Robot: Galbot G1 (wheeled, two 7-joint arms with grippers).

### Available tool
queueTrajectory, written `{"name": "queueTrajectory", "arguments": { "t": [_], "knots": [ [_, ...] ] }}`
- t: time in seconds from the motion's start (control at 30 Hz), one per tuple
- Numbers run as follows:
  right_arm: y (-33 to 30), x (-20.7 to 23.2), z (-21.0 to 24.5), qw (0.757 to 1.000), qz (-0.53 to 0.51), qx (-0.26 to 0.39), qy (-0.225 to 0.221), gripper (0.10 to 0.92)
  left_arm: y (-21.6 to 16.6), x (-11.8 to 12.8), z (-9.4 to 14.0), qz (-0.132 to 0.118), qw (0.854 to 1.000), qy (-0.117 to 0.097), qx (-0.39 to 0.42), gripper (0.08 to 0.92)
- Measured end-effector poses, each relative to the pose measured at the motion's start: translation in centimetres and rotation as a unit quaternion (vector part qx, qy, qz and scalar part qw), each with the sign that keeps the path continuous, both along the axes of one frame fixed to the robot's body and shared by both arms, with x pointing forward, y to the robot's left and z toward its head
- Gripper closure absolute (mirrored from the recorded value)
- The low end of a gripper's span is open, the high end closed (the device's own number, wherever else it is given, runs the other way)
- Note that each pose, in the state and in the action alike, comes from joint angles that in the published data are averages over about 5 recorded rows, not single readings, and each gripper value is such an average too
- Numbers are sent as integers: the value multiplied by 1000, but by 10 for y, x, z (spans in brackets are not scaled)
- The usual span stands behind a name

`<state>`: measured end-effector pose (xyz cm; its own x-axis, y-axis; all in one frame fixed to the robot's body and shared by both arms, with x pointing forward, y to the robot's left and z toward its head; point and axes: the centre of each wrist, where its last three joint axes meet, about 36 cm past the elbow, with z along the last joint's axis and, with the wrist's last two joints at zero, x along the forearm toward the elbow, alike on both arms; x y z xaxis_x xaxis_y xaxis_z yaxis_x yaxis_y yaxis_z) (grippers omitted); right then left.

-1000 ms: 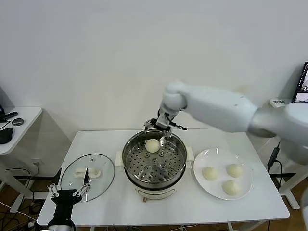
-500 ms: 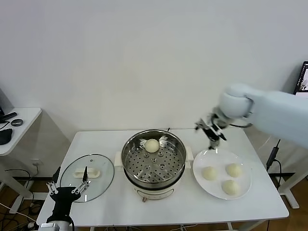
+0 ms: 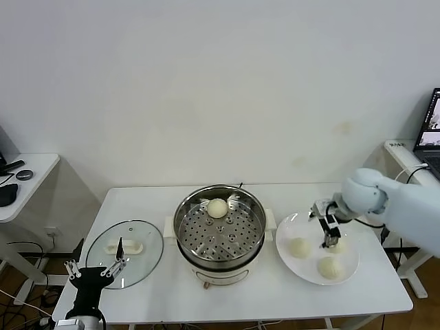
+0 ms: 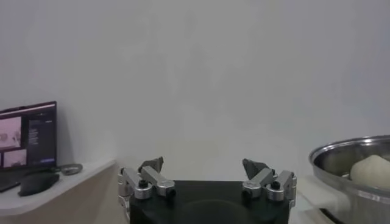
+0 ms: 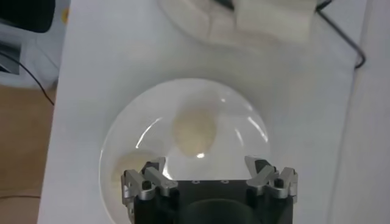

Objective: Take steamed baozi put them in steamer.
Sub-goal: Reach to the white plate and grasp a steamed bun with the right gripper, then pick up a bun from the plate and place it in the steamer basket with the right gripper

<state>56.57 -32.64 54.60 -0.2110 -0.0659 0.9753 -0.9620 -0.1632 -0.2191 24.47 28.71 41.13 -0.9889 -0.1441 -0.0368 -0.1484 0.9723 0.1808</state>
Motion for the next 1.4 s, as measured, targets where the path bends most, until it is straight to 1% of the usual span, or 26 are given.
{"name": "queueTrajectory", "arguments": {
  "t": [0.3,0.7,0.83,0.97,1.1,1.23,1.4],
  "knots": [
    [3,11,-52,1000,0,-3,8,200,3,-3,2,7,1000,0,4,177],
    [21,28,-94,1000,0,-2,12,208,6,-2,0,12,1000,0,7,177],
    [25,31,-99,1000,-1,-1,13,275,7,-1,0,13,1000,0,7,177],
    [27,33,-100,1000,-2,0,16,392,7,-1,0,13,1000,-1,6,177],
    [27,35,-97,1000,-2,1,20,482,6,-1,0,13,1000,-1,6,177],
    [24,38,-83,1000,-3,2,20,509,6,0,-1,12,1000,-2,5,177],
    [14,47,-42,1000,-12,9,5,513,5,3,-1,7,1000,-3,4,177]
  ]
}}
